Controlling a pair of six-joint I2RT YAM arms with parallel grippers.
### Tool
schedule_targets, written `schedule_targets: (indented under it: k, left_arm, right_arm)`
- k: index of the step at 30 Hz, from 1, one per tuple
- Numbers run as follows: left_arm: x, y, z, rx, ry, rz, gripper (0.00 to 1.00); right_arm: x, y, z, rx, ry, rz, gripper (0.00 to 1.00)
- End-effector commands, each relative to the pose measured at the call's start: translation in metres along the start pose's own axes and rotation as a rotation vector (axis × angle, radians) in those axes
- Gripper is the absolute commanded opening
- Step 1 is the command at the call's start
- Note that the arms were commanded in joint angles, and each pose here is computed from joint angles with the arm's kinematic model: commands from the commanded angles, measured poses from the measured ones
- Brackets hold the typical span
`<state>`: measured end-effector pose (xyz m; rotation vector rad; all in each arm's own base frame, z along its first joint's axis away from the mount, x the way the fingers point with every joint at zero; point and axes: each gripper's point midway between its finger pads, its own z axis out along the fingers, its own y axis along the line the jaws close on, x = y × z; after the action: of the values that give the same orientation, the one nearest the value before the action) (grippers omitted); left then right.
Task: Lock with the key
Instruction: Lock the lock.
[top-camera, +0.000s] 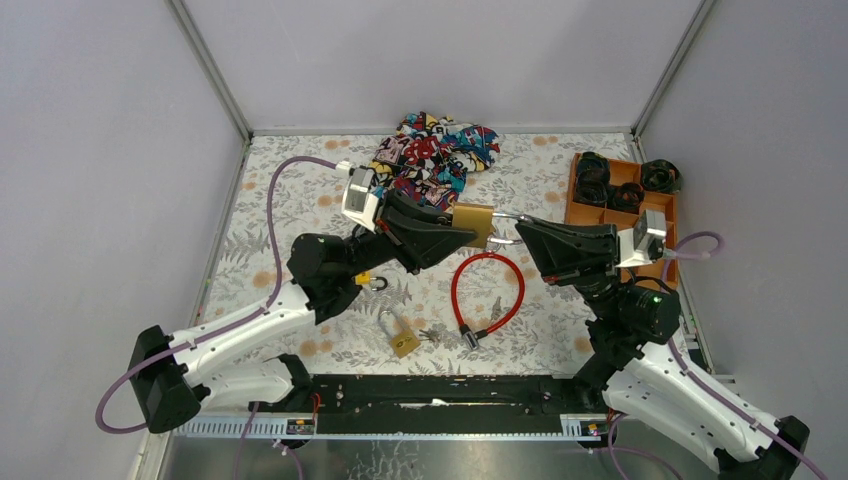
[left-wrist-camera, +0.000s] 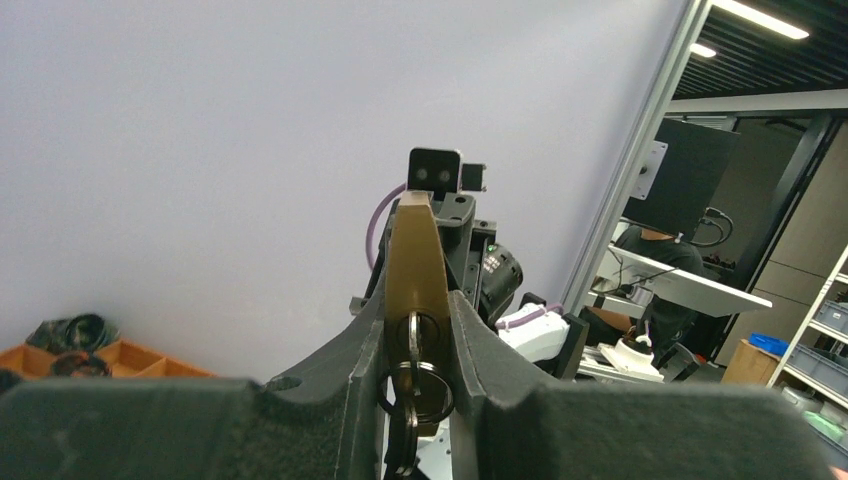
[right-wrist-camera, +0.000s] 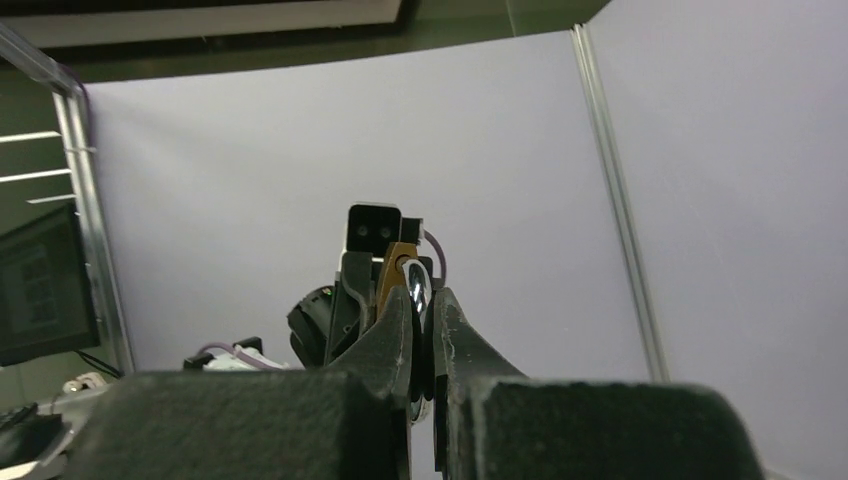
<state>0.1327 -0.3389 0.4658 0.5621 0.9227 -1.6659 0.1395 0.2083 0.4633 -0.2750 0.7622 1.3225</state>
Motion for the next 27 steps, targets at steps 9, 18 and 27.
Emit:
schedule_targets:
  k: [9,18,27]
  left_arm:
    - [0.107,-0.027,0.003,0.130,0.295,-0.120,0.00]
    - [0.112,-0.023,0.010,0.119,0.303,-0.165,0.00]
    - [0.088,-0.015,0.024,0.118,0.240,-0.085,0.00]
  right_arm:
    - [0.091,0.001,-0.004,-0.002,0.352,0.190,0.00]
    - [0.101,0.004,0.001,-0.014,0.397,0.177,0.00]
    - [0.111,0.001,-0.014,0.025,0.438,0.211,0.00]
